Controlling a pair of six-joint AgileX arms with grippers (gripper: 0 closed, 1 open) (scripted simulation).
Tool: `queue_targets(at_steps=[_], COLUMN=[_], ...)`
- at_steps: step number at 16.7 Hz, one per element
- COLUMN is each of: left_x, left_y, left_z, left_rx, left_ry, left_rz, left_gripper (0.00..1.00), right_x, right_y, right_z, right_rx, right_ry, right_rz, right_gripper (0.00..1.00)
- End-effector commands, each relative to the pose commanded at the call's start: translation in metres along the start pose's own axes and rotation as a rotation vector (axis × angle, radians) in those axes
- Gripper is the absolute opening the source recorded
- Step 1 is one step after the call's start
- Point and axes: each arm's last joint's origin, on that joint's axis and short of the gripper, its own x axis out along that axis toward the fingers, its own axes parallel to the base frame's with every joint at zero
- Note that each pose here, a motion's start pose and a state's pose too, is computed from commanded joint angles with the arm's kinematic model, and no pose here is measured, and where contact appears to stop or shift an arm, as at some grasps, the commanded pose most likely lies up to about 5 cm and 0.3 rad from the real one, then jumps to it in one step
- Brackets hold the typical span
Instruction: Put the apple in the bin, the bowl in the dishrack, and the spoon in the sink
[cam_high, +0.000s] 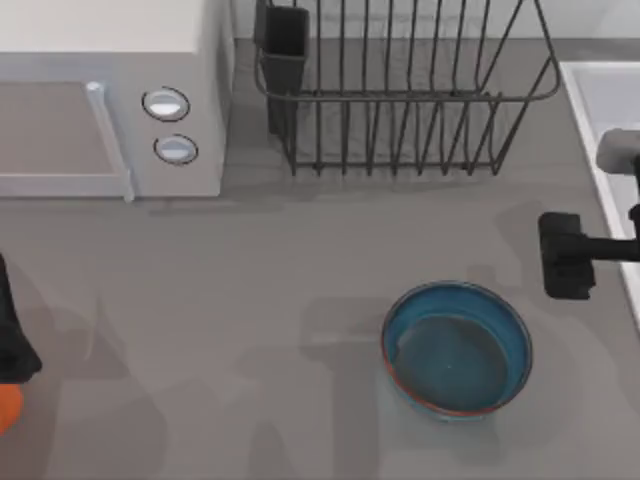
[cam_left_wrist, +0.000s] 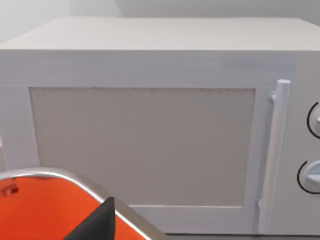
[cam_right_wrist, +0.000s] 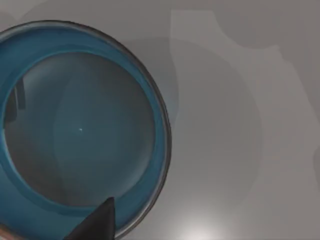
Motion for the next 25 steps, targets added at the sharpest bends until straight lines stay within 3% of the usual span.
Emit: queue_targets(at_steps=[7,15,25], left_x=[0.0,0.0,0.0], left_y=[0.0,0.0,0.0], left_z=[0.0,0.0,0.0], left_rx=[0.0,0.0,0.0], left_ry=[0.0,0.0,0.0], left_rz=[0.0,0.0,0.0], left_gripper=[1.0,1.0,1.0], right_x=[0.03,0.038,0.126], right_y=[0.049,0.05,0.04], right_z=[0.036,0.036,0.011], right_rx=[0.003,0.004,0.003], right_ry=[0.266,0.281,0.275], right_rz=[-0.116,-0.125,-0.122], right_gripper=[1.0,1.0,1.0])
